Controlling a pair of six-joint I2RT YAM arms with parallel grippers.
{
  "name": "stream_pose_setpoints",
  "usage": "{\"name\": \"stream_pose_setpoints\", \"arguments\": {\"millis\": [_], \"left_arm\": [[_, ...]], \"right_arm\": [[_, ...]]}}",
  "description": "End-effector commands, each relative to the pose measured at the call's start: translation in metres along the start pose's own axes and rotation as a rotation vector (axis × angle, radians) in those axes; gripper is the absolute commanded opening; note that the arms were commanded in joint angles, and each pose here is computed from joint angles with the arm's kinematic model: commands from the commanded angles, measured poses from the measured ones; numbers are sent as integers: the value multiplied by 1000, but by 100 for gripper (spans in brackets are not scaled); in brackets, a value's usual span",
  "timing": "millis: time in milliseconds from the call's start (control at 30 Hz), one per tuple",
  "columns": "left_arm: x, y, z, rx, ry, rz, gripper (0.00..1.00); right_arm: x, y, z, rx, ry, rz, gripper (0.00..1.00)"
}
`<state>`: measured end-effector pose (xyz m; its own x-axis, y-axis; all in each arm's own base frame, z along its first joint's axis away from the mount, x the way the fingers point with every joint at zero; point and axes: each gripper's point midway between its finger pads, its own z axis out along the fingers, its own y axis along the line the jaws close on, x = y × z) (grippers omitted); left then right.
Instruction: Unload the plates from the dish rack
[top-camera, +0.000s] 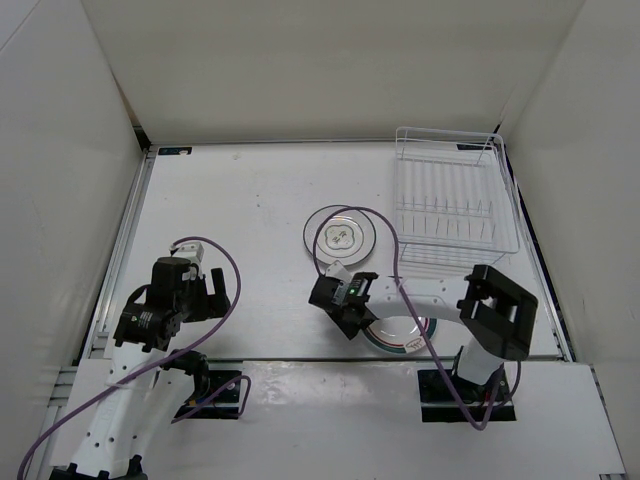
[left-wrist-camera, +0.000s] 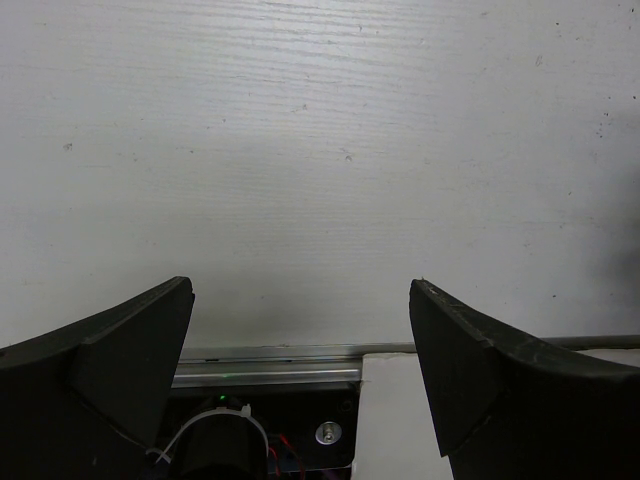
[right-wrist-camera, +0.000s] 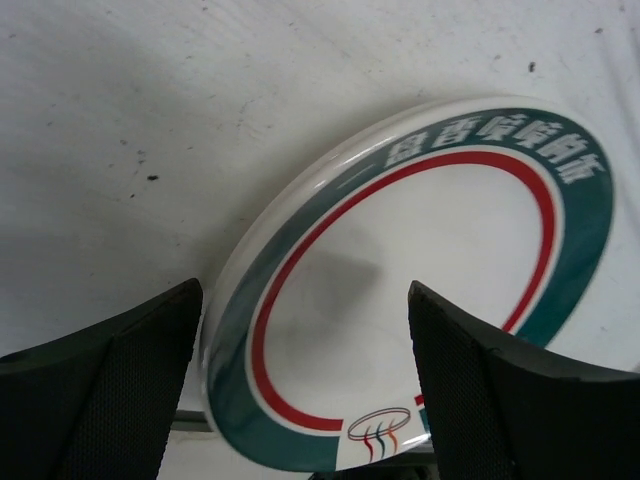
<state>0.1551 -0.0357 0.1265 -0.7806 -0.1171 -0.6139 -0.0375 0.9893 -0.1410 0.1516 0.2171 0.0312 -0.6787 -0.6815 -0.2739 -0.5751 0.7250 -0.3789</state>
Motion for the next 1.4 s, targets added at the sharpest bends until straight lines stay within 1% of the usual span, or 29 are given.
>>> {"name": "stream_pose_setpoints", "arguments": {"millis": [0, 300, 400, 467, 500, 567, 600, 633, 667, 700, 800, 833, 900, 967, 1100, 1133, 1267, 1300, 1367], "left_arm": [[-3, -3, 1, 18, -18, 8, 100], [-3, -3, 2, 19, -16, 9, 100], [-4, -4, 2, 22, -19, 9, 100], [-4, -4, 2, 20, -16, 7, 100], [-3, -4, 2, 21, -13, 9, 100], [-3, -4, 2, 23, -12, 7, 100], [-3, -4, 2, 22, -14, 8, 100], [-3, -3, 3, 19, -12, 7, 100], [-3, -4, 2, 21, -14, 8, 100], [-4, -4, 2, 23, -17, 8, 100], [-4, -4, 2, 24, -18, 8, 100], [-4, -4, 2, 22, -17, 7, 100], [-3, -5, 2, 27, -16, 5, 100], [-3, -5, 2, 29, -15, 8, 100], [-3, -5, 2, 29, -14, 8, 100], [-3, -5, 2, 30, -15, 8, 100], [-3, -4, 2, 29, -19, 10, 100], [-3, -5, 1, 31, -21, 9, 100], [-2, -4, 2, 28, -19, 6, 100]], "right_arm": [[-12, 13, -11, -154, -68, 15, 85], [-17, 34, -33, -368, -134, -18, 87], [-23, 39, -48, -438, -176, -18, 87], [-32, 37, -63, -467, -230, -9, 87], [-44, 23, -77, -434, -300, 38, 87], [-51, 3, -87, -375, -341, 89, 88], [-61, -23, -100, -295, -426, 159, 90], [-59, -34, -106, -270, -442, 175, 90], [-59, -51, -108, -207, -460, 211, 90], [-60, -79, -127, -160, -515, 282, 90], [-58, -114, -150, -112, -589, 354, 90], [-54, -134, -162, -97, -638, 409, 90], [-51, -148, -168, -73, -654, 439, 90], [-45, -163, -166, -39, -624, 474, 90], [-30, -168, -140, -21, -488, 509, 90], [-25, -174, -134, -9, -465, 540, 90], [-17, -191, -125, -17, -441, 679, 90], [-6, -211, -121, 35, -405, 767, 90], [3, -220, -114, 49, -353, 839, 90]]}}
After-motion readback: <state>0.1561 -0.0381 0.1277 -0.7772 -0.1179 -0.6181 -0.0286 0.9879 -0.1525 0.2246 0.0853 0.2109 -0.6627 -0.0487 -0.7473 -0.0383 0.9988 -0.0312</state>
